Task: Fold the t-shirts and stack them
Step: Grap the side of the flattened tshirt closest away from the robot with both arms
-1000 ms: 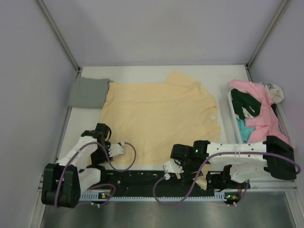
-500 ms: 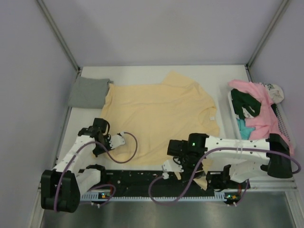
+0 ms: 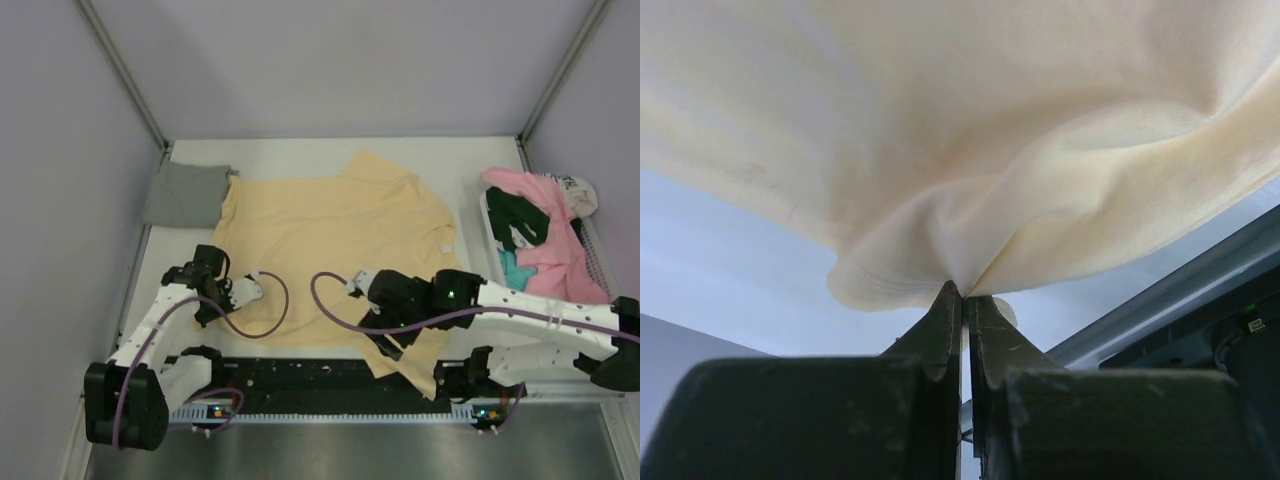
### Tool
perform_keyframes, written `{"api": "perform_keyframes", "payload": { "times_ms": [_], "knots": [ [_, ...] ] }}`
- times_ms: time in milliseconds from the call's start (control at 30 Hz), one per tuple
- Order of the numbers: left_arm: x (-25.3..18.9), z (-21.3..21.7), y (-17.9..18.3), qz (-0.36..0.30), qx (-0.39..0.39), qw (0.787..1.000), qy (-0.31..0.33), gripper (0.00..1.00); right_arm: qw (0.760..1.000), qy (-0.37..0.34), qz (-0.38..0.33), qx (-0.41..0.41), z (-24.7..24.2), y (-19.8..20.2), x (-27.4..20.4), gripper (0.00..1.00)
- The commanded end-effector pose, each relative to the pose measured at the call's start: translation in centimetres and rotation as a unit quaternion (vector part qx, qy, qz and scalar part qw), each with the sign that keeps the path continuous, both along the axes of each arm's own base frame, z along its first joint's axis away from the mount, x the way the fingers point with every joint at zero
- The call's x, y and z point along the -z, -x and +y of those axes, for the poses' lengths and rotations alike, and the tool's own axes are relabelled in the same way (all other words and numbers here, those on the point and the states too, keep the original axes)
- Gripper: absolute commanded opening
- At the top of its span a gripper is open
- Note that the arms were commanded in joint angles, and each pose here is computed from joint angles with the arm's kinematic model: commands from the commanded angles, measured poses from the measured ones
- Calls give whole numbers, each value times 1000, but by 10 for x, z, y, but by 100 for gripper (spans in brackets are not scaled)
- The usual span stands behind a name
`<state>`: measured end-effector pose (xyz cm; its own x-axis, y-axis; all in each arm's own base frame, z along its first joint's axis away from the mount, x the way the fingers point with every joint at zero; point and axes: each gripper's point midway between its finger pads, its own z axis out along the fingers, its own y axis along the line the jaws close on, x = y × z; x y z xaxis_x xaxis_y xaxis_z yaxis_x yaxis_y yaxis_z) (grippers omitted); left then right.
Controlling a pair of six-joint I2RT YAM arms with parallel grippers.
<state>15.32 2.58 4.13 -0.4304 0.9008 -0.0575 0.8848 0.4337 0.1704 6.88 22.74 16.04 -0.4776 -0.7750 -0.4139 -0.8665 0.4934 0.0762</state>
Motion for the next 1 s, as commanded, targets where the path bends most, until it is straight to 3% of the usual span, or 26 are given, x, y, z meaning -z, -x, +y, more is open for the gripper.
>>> {"api": "perform_keyframes", "payload": {
  "times_ms": [0, 33, 100, 267, 533, 600, 633, 667, 700, 767, 833, 967],
  "knots": [
    [-12, -2, -4, -7, -10, 1000, 8, 0, 964, 15, 60, 258, -52, 19, 53, 75],
    [-13, -2, -4, -7, -10, 1000, 7, 0, 957, 11, 63, 284, -58, 21, 60, 83],
    [-14, -1, -6, -7, -11, 1000, 5, 0, 947, 9, 63, 316, -69, 22, 70, 88],
    [-12, -1, -5, 0, -12, 1000, 2, 0, 951, -29, 91, 295, -53, 29, 79, 86],
    [-17, 1, -2, 4, -38, 999, -3, 0, 948, 21, 165, 273, -58, 59, 106, 80],
    [-18, 1, -3, 3, -44, 999, -3, 0, 945, 31, 167, 281, -60, 60, 111, 70],
    [-19, 1, -2, 5, -46, 999, -3, 0, 943, 40, 166, 285, -63, 60, 115, 59],
    [-20, 1, -2, 6, -48, 999, -2, 0, 940, 48, 167, 293, -66, 61, 119, 44],
    [-21, 1, -2, 5, -50, 999, 0, 0, 938, 49, 164, 301, -67, 60, 121, 23],
    [-22, -1, -3, 5, -52, 999, 4, 0, 935, 47, 157, 316, -69, 56, 122, 0],
    [-25, -3, -6, 3, -52, 999, 9, 0, 935, 34, 140, 324, -67, 44, 115, 0],
    [-30, -9, -20, -5, -54, 998, 23, 0, 926, -39, 61, 370, -62, -24, 79, 0]
  ]
}}
